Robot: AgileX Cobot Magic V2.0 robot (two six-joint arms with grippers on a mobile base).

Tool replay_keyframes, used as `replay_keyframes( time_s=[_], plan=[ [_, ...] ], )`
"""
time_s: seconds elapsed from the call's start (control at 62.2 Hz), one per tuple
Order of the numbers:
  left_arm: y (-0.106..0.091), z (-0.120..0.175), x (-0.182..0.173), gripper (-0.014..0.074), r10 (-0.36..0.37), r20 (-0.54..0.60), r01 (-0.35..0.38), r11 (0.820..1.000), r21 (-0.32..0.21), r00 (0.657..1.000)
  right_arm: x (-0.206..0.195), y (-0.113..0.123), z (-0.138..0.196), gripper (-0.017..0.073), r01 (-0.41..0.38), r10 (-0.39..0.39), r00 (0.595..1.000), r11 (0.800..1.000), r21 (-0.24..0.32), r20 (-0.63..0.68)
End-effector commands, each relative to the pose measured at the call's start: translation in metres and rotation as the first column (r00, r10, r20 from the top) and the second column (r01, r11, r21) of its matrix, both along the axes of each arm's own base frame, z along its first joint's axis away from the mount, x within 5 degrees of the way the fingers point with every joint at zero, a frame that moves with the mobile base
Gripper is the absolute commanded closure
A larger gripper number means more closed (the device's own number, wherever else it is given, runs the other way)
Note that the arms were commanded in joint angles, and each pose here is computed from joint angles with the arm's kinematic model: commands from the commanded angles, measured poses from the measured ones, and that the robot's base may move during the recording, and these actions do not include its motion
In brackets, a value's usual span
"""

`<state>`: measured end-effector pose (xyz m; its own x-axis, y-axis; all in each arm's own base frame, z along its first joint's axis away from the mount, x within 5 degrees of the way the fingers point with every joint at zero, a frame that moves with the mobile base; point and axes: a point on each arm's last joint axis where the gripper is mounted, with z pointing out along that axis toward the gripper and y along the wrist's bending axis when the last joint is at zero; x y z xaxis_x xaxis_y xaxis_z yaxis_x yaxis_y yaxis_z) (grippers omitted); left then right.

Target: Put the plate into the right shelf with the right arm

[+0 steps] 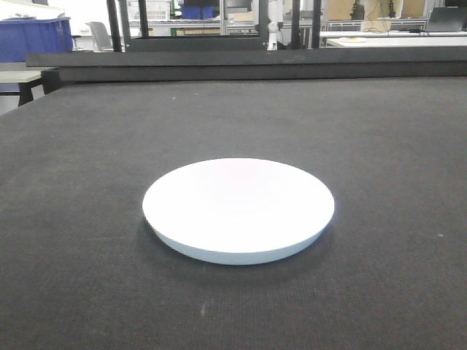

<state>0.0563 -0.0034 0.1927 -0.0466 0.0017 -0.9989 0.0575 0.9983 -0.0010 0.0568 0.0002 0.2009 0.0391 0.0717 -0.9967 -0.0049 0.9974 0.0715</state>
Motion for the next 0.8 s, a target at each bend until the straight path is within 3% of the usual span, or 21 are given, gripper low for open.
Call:
replay_keyframes(
  time_s=[0.0, 0.61, 0.787],
  plan=[
    [0.0, 0.005, 0.0, 0.0641, 0.004, 0.082, -0.003, 1.0, -0.014, 0.997, -0.001, 0.0, 0.011, 0.0504, 0.006, -0.005, 0.996, 1.0, -0.009, 0.089],
    [0.0, 0.005, 0.0, 0.0641, 0.004, 0.082, -0.003, 1.0, -0.014, 0.997, -0.001, -0.001, 0.016, 0.0504, 0.009, -0.008, 0.989, 1.0, -0.008, 0.148],
    [0.0, 0.005, 0.0, 0.0641, 0.004, 0.082, -0.003, 1.0, -0.014, 0.997, -0.003, -0.001, 0.026, 0.0503, 0.004, -0.007, 0.985, 1.0, 0.015, 0.175]
  ],
)
